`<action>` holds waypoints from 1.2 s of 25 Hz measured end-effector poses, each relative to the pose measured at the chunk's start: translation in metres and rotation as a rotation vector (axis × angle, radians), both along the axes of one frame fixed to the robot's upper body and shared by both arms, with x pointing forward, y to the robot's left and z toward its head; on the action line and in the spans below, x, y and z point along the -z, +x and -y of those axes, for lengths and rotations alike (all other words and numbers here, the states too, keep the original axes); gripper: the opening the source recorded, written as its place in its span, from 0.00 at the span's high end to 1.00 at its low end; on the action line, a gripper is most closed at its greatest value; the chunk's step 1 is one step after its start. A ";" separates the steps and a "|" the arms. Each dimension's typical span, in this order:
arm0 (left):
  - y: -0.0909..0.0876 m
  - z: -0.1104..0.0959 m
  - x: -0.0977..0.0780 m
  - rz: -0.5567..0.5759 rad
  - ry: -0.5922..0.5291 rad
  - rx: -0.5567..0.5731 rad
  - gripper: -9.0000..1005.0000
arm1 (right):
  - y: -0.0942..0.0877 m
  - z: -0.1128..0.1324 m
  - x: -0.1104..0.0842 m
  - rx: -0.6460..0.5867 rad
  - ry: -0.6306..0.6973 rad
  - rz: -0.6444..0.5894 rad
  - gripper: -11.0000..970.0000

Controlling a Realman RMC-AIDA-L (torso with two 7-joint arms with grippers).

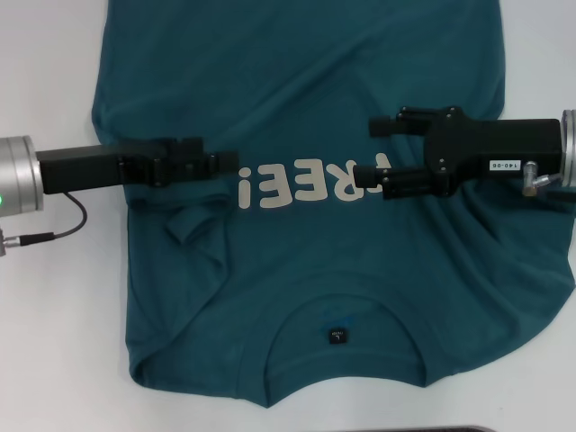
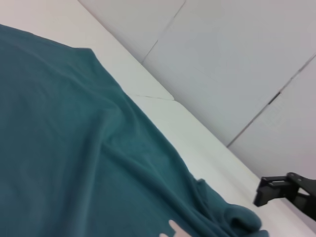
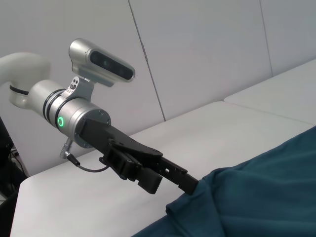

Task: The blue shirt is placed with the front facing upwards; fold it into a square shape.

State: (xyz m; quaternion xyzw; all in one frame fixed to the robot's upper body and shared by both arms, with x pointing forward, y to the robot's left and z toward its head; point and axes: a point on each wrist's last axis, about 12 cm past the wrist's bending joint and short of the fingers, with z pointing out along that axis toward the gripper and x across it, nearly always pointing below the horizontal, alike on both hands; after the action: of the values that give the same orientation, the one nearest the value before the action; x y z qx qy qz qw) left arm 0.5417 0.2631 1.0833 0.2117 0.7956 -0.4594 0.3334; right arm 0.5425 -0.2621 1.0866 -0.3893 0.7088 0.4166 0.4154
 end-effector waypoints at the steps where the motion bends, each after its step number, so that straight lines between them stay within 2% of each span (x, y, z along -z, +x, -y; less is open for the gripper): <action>1: 0.000 -0.001 0.000 0.002 0.006 -0.005 0.08 | 0.000 0.000 0.000 0.001 0.001 0.000 0.06; 5: -0.002 -0.015 0.005 -0.009 0.040 -0.063 0.08 | -0.001 0.001 0.001 0.008 0.007 -0.001 0.06; 10: -0.010 -0.041 0.014 -0.049 0.083 -0.173 0.08 | -0.001 0.001 0.001 0.010 0.009 -0.001 0.06; 15: -0.018 -0.058 0.018 -0.097 0.089 -0.231 0.08 | -0.001 0.002 0.001 0.011 0.009 -0.002 0.06; 20: -0.022 -0.063 0.024 -0.124 0.105 -0.264 0.08 | -0.001 0.002 0.001 0.011 0.010 -0.002 0.06; 30: -0.022 -0.054 0.028 -0.141 0.120 -0.233 0.08 | -0.002 0.002 0.001 0.009 0.013 -0.005 0.06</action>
State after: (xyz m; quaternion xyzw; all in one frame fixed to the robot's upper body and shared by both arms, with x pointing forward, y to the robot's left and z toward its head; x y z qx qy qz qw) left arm 0.5196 0.3175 1.0555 0.1046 0.8623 -0.3830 0.3145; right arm 0.5401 -0.2641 1.0855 -0.3824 0.7088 0.4204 0.4179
